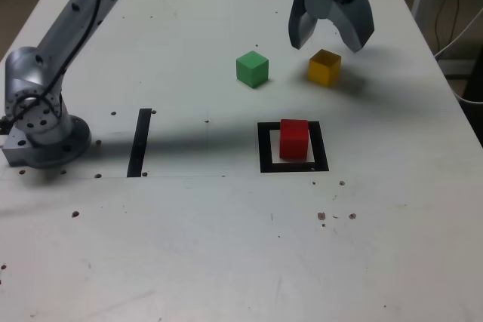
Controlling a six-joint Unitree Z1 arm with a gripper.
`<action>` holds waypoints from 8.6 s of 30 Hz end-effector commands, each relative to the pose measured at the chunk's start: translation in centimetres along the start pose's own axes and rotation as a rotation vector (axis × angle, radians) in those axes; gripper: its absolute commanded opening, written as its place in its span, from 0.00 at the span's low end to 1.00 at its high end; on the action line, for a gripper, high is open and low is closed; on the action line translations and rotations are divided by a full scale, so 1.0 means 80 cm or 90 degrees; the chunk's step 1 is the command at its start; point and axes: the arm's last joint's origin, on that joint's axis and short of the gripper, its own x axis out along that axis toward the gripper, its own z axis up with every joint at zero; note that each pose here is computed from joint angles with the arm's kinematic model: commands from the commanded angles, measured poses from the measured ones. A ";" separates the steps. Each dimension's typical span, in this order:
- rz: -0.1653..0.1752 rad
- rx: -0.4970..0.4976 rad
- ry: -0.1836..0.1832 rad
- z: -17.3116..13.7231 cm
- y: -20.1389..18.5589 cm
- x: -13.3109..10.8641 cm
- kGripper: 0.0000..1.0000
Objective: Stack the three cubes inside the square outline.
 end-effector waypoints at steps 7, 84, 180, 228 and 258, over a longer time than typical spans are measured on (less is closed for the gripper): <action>0.012 0.017 0.003 0.000 0.000 -0.001 0.98; 0.022 0.004 0.039 0.039 -0.020 0.042 0.37; -0.084 -0.272 0.042 0.063 -0.220 -0.026 0.37; -0.031 -0.295 0.008 0.006 -0.214 -0.081 0.99; -0.075 -0.376 0.038 -0.113 -0.082 -0.034 1.00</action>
